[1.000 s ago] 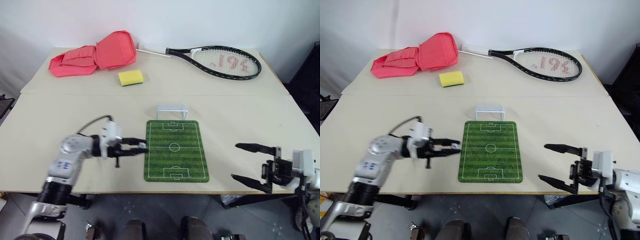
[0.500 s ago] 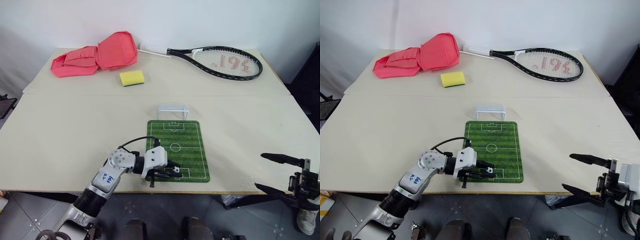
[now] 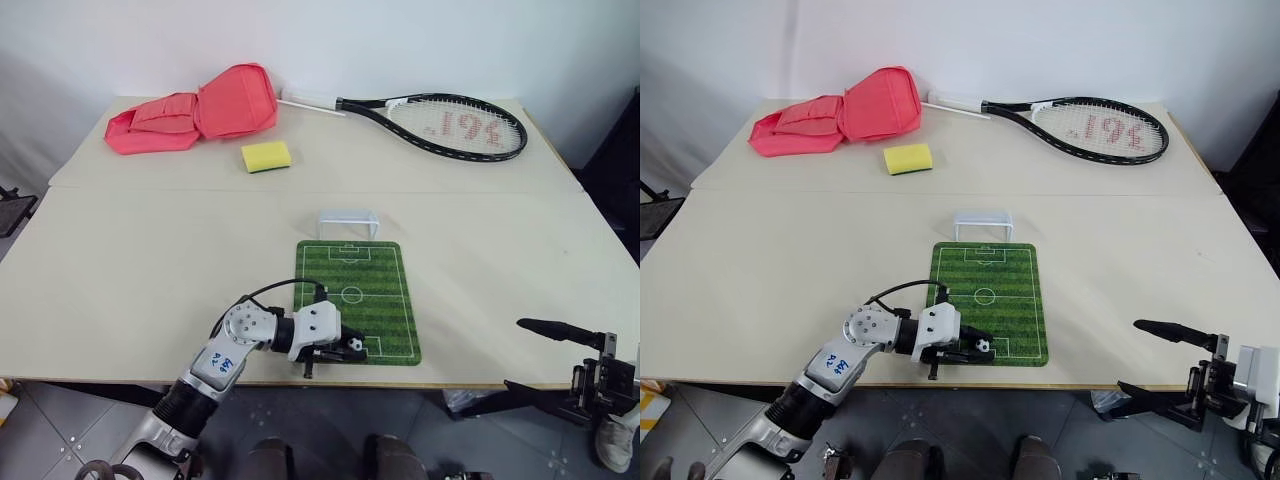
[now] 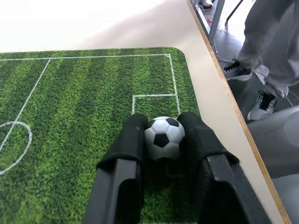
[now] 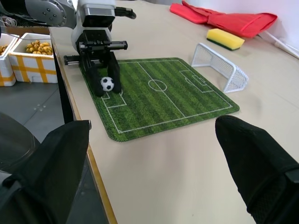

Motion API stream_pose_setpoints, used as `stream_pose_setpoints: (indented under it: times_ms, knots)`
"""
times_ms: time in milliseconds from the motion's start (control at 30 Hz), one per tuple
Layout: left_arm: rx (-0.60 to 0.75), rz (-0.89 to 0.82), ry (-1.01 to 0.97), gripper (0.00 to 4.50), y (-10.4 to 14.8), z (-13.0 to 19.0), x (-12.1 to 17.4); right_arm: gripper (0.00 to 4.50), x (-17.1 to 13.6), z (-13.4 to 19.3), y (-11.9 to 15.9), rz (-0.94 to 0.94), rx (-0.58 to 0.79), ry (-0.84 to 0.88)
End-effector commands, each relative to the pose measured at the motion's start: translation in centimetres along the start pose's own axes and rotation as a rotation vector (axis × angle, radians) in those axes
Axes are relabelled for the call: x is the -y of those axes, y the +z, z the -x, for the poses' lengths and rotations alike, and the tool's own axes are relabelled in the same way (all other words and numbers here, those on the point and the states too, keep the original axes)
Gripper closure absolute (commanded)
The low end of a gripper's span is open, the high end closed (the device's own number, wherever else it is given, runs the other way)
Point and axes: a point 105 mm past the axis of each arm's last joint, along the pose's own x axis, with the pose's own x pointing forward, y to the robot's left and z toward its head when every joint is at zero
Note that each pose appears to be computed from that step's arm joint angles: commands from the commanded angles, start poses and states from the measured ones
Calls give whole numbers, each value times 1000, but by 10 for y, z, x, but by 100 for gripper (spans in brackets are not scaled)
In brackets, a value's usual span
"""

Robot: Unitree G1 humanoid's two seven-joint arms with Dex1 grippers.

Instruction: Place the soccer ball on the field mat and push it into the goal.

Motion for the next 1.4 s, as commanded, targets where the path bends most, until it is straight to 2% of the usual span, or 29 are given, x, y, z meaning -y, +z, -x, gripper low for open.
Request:
stream_pose_setpoints:
  times_ms: [33, 133, 633, 867, 967, 1067, 1167, 1200, 1233, 1367, 1400]
  knots:
    - [36, -16, -7, 208, 7, -3, 4, 0, -1, 1, 5, 24, 23, -3]
    - [57, -44, -6, 120, 12, -3, 4, 0, -2, 1, 2, 17, 24, 1]
    - [81, -62, 13, 120, 17, 0, -2, 0, -2, -9, -8, 3, 34, 9]
    - [167, -71, 1, 120, 34, 14, -2, 0, -1, -13, -9, -4, 38, 19]
    - [269, -78, 22, 120, 54, 42, -4, 0, 2, -15, -10, -4, 38, 21]
    - [311, -94, 6, 120, 62, 61, 1, 0, 4, -15, -9, 0, 41, 21]
    - [261, -104, 16, 120, 56, 98, 14, 0, 8, -20, -3, 19, 59, 28]
    - [221, -90, 12, 120, 47, 111, 26, 0, 9, -22, 0, 28, 66, 36]
    - [186, -57, 0, 159, 37, 119, 40, 0, 10, -24, 2, 32, 74, 50]
    - [168, 56, -15, 225, 17, 110, 81, 0, 14, -31, 8, 56, 95, 106]
    - [161, 59, -18, 266, 14, 105, 86, 0, 14, -31, 8, 55, 96, 115]
